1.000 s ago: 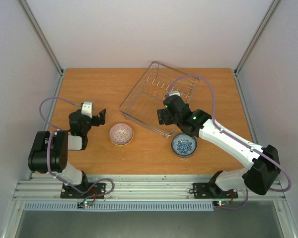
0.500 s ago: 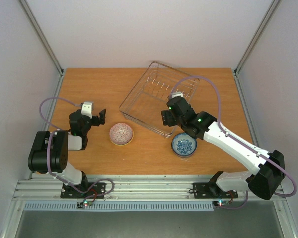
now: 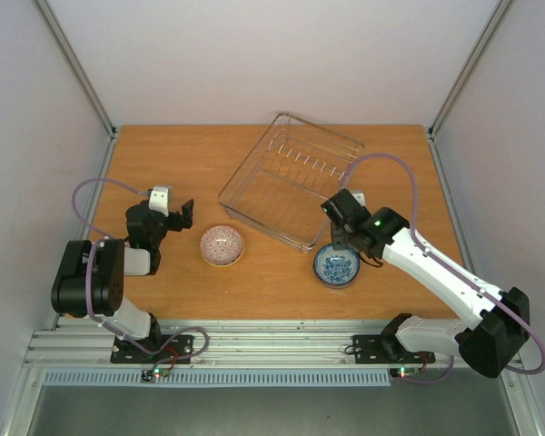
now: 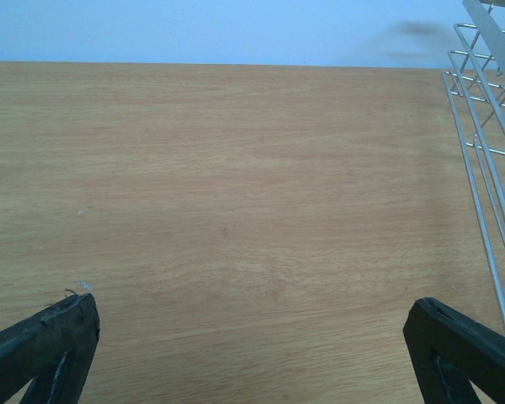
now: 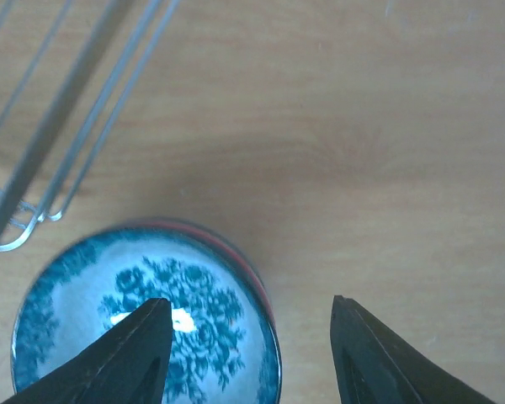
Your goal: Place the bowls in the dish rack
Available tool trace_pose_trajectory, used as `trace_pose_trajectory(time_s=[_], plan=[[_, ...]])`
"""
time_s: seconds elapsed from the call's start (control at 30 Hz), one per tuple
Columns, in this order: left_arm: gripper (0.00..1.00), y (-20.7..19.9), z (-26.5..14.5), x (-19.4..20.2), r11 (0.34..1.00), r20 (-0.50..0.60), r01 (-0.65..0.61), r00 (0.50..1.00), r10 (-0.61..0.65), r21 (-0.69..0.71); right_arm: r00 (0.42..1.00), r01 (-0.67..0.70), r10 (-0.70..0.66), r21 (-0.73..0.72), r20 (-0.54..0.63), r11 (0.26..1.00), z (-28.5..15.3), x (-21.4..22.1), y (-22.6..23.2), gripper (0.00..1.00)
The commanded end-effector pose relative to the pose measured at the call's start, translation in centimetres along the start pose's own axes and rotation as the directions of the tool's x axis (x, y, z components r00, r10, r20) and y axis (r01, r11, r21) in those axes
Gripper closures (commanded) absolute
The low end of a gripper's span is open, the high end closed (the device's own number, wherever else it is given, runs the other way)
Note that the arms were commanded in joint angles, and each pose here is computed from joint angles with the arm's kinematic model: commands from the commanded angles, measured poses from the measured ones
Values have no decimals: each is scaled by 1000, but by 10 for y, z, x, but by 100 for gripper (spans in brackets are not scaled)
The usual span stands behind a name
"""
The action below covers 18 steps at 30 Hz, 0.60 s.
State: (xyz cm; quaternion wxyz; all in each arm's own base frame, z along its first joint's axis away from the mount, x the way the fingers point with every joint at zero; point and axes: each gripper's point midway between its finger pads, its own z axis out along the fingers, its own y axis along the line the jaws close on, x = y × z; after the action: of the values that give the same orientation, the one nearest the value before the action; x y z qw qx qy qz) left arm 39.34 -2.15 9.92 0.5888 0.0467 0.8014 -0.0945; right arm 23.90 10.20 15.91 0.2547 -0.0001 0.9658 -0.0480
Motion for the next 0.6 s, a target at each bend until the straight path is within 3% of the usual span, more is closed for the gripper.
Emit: trace_pose_trajectory(time_s=[0.0, 0.47, 0.57], plan=[[1, 0, 2, -21, 999, 77, -42, 996, 41, 1, 989, -106, 104, -19, -104, 994, 2, 34, -6, 47], [1, 0, 2, -21, 999, 76, -41, 996, 41, 1, 975, -154, 155, 17, -163, 988, 26, 63, -10, 53], [1, 0, 2, -21, 999, 77, -41, 996, 41, 1, 974, -148, 148, 16, -169, 989, 28, 63, -7, 59]])
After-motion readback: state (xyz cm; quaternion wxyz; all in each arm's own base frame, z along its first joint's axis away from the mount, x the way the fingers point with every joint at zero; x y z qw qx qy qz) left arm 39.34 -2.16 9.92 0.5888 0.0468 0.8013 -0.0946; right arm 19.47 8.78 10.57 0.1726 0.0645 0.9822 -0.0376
